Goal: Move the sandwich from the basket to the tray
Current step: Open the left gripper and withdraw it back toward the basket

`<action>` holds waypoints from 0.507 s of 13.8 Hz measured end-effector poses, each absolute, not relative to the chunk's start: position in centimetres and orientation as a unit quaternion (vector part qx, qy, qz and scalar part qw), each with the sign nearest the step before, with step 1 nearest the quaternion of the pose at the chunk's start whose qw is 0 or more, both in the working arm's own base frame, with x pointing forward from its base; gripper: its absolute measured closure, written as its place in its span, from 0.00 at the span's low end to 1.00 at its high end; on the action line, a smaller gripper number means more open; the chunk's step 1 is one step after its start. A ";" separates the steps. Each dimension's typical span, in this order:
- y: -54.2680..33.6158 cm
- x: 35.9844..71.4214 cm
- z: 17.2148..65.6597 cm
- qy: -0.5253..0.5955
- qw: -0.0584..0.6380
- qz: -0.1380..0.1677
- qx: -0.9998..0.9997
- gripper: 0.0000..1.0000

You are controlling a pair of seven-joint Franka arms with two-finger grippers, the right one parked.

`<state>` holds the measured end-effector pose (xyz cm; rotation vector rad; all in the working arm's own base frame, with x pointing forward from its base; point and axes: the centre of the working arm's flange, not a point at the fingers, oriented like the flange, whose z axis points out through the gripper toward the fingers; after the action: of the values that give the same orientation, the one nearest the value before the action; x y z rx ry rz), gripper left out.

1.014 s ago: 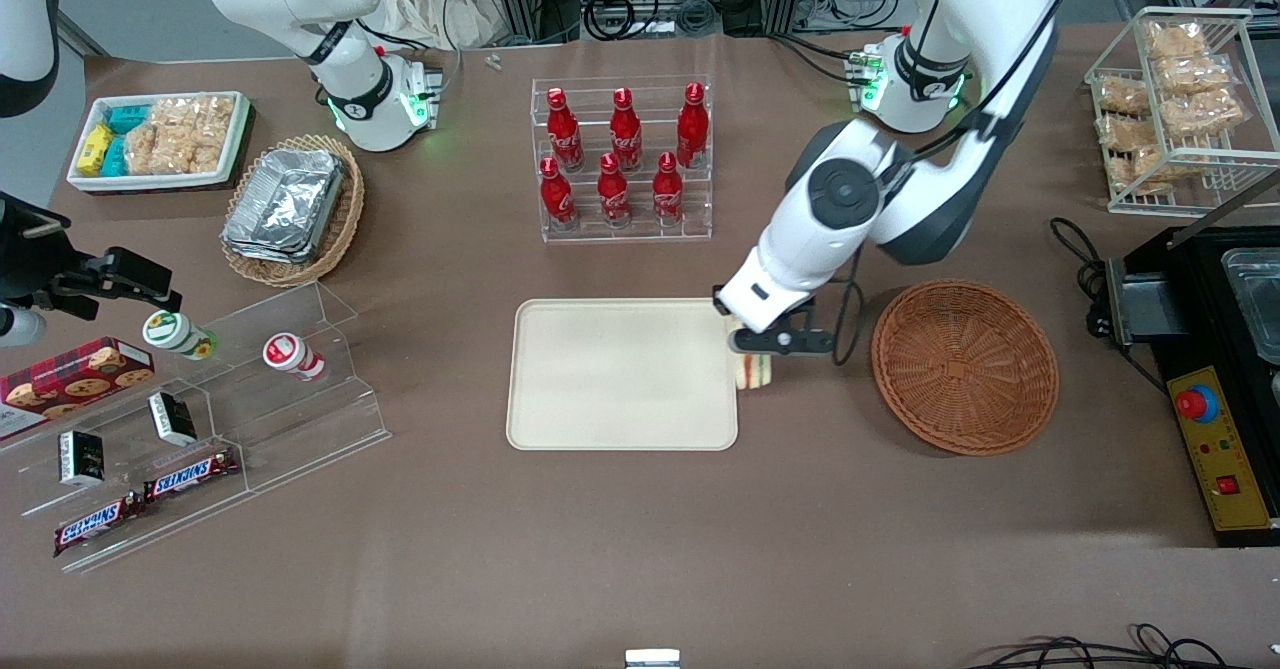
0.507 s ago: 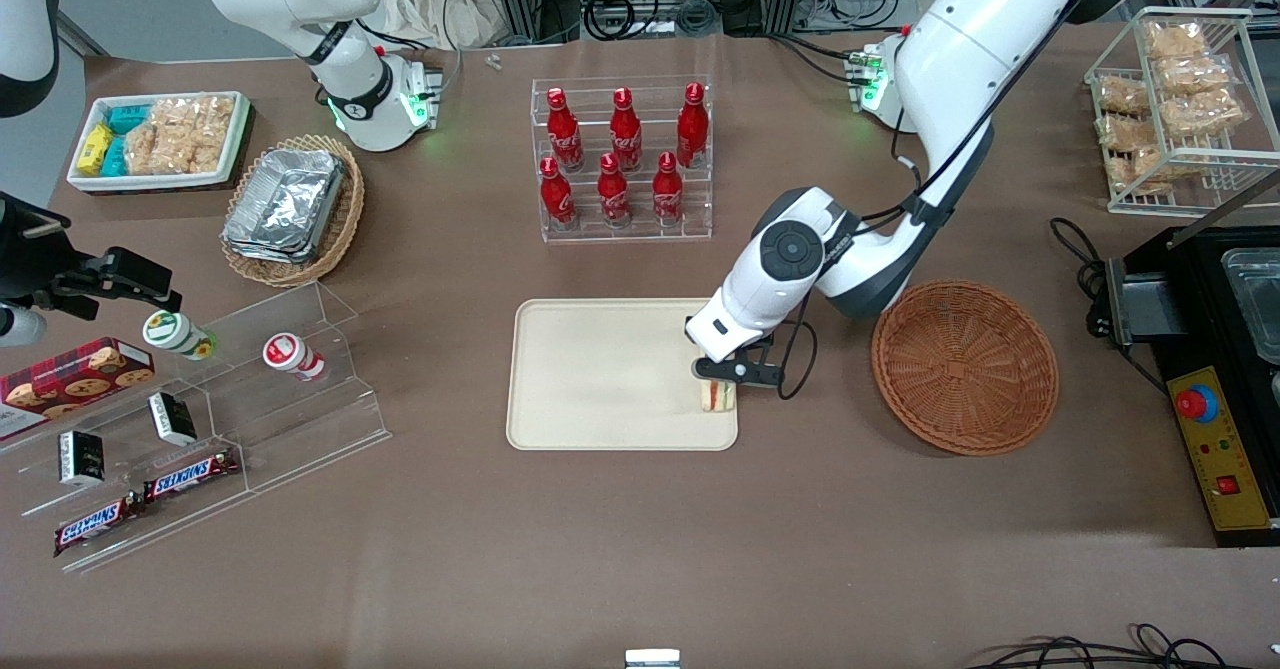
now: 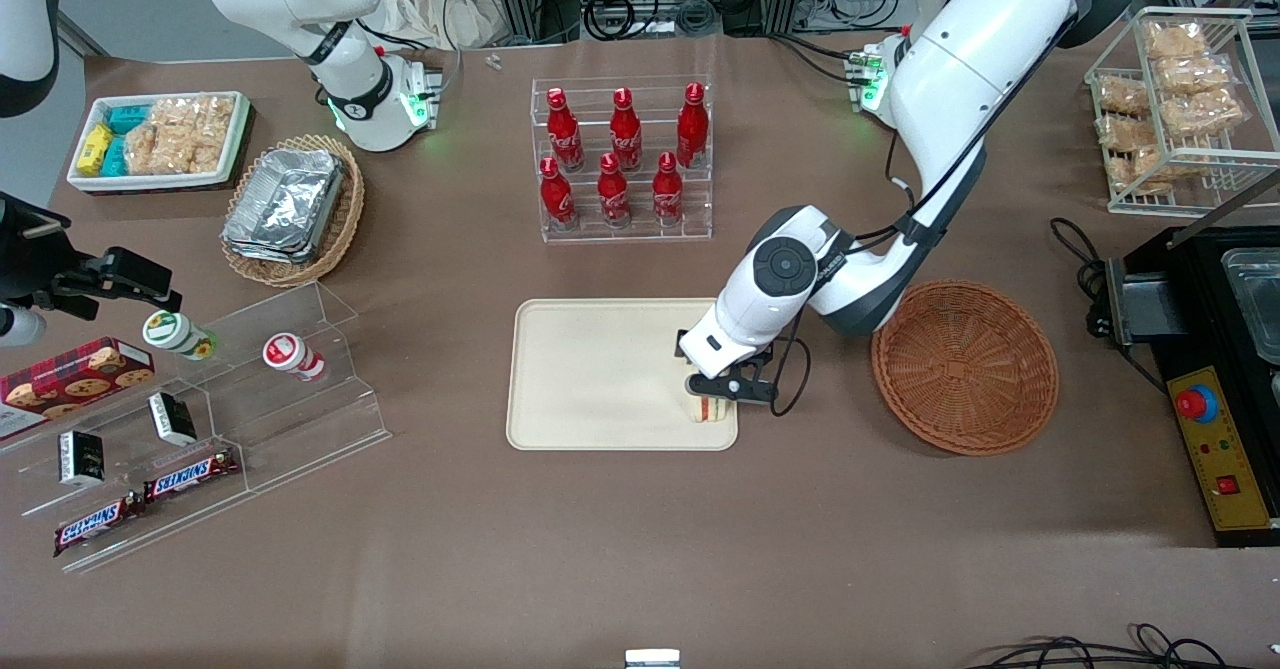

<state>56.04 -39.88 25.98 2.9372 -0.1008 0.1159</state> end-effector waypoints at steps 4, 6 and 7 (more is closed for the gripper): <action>-37.8 57.3 35.1 0.021 0.066 0.068 0.995 0.00; -34.7 58.0 40.1 0.056 0.041 0.067 0.995 0.00; -33.0 58.2 42.3 0.072 0.033 0.064 0.995 0.00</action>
<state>58.24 -32.97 42.30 3.0612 0.2218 0.1970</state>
